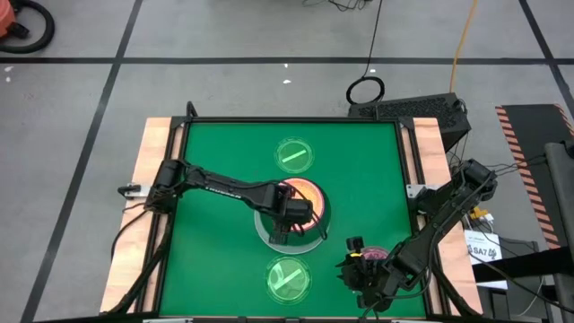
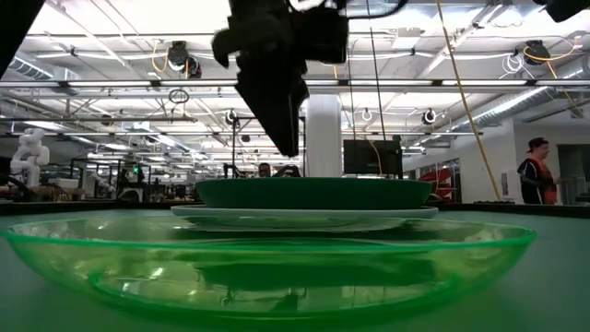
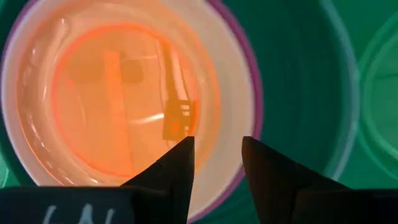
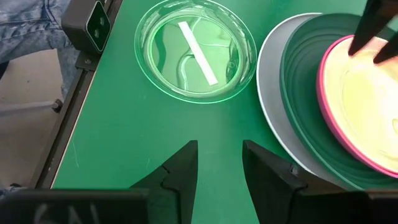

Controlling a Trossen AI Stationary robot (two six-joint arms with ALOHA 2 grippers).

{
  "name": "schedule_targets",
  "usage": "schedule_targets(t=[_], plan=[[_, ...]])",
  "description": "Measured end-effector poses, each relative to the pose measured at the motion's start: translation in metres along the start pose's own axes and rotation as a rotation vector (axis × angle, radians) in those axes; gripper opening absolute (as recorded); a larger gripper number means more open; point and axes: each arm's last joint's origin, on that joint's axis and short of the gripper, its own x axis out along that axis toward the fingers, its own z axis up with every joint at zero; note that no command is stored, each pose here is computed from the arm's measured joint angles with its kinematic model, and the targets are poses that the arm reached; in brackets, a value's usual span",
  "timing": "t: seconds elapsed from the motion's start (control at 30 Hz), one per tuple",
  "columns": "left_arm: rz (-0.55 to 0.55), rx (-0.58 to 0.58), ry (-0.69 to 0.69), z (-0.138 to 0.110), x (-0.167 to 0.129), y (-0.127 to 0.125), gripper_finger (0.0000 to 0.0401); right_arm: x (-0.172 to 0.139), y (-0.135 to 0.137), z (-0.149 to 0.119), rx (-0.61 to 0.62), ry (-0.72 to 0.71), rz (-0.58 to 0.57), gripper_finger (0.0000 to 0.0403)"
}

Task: Stack plastic plates
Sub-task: Stack the small pink plate on top of the small orange plate

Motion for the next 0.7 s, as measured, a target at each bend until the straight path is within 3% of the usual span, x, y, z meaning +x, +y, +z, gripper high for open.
schedule_targets(t=[0.33,0.7], plan=[[-0.033,0.112,-0.113,-0.001,-0.038,-0.045,0.0142,-0.001,-0.001,-0.004,0.053,0.028,-0.016,0.0118],[-0.054,0.227,-0.082,-0.016,-0.042,-0.103,0.0142,-0.005,0.005,-0.009,0.068,0.042,-0.008,0.0118]])
